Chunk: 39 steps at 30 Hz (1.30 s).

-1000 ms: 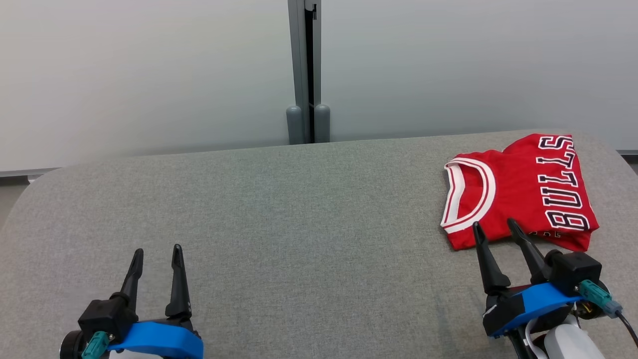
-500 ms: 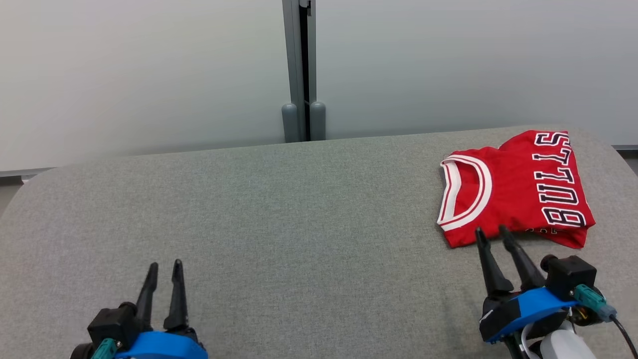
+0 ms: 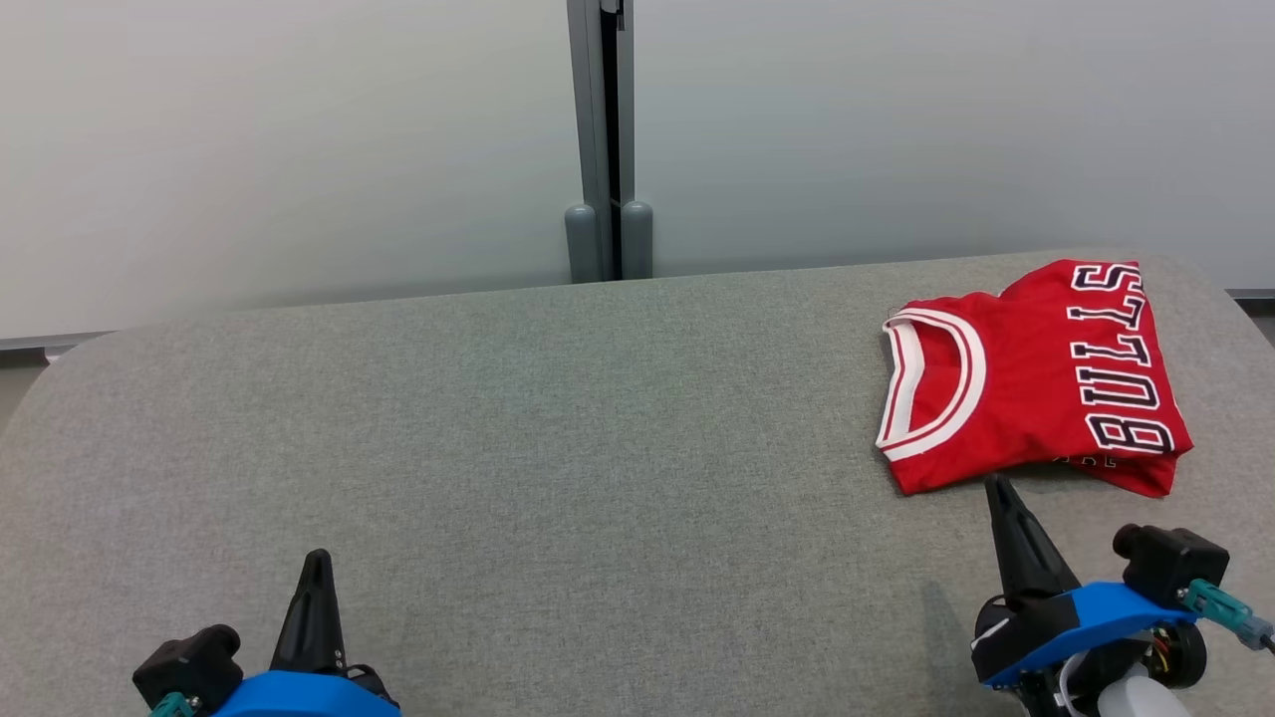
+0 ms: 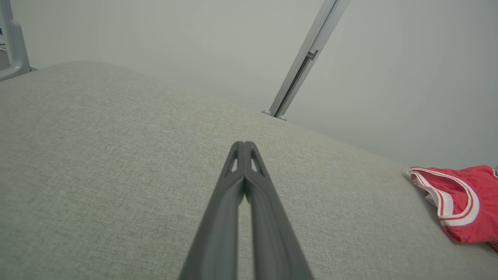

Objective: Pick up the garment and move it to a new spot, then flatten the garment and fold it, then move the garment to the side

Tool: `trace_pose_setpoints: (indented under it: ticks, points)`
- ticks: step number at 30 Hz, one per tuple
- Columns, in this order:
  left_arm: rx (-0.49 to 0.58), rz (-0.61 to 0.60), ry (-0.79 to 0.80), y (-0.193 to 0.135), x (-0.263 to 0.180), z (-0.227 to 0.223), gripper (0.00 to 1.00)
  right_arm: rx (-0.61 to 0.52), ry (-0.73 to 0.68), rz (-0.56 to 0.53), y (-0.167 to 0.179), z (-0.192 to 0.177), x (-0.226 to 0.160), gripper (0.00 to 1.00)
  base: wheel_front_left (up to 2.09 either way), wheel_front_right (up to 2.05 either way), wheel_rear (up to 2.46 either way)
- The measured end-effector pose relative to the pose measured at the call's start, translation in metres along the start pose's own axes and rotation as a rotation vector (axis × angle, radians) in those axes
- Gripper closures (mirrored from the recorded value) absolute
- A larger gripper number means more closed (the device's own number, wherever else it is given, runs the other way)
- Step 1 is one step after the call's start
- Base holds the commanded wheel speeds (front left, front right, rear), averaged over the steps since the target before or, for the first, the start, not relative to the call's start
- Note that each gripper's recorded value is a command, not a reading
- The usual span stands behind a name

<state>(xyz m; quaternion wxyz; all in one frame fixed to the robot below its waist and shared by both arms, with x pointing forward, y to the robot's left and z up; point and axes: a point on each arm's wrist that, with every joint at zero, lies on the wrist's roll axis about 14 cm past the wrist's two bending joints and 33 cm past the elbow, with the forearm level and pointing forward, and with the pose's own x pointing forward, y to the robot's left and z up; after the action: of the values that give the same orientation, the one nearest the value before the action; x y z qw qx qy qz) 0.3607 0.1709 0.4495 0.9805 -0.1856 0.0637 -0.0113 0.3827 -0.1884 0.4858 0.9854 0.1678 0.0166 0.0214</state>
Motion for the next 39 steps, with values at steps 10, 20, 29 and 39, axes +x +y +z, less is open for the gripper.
trace_pose_setpoints:
  ticks: [10,20,29,39]
  points:
    - [-0.164,0.028,-0.011,0.004,0.003,0.007,1.0,0.171,-0.007,-0.032,-0.003,0.004,0.001,1.0,0.0,0.0,0.0]
    - [-0.329,0.048,-0.019,0.008,0.005,0.013,1.0,0.34,-0.01,-0.057,-0.007,0.006,0.002,1.0,0.0,0.0,0.0]
    - [-0.449,0.05,-0.027,0.009,0.008,0.018,1.0,0.463,-0.014,-0.07,-0.009,0.007,0.002,1.0,0.0,0.0,0.0]
    - [-0.57,0.05,-0.036,0.01,0.01,0.024,1.0,0.587,-0.018,-0.073,-0.009,0.009,0.003,1.0,0.0,0.0,0.0]
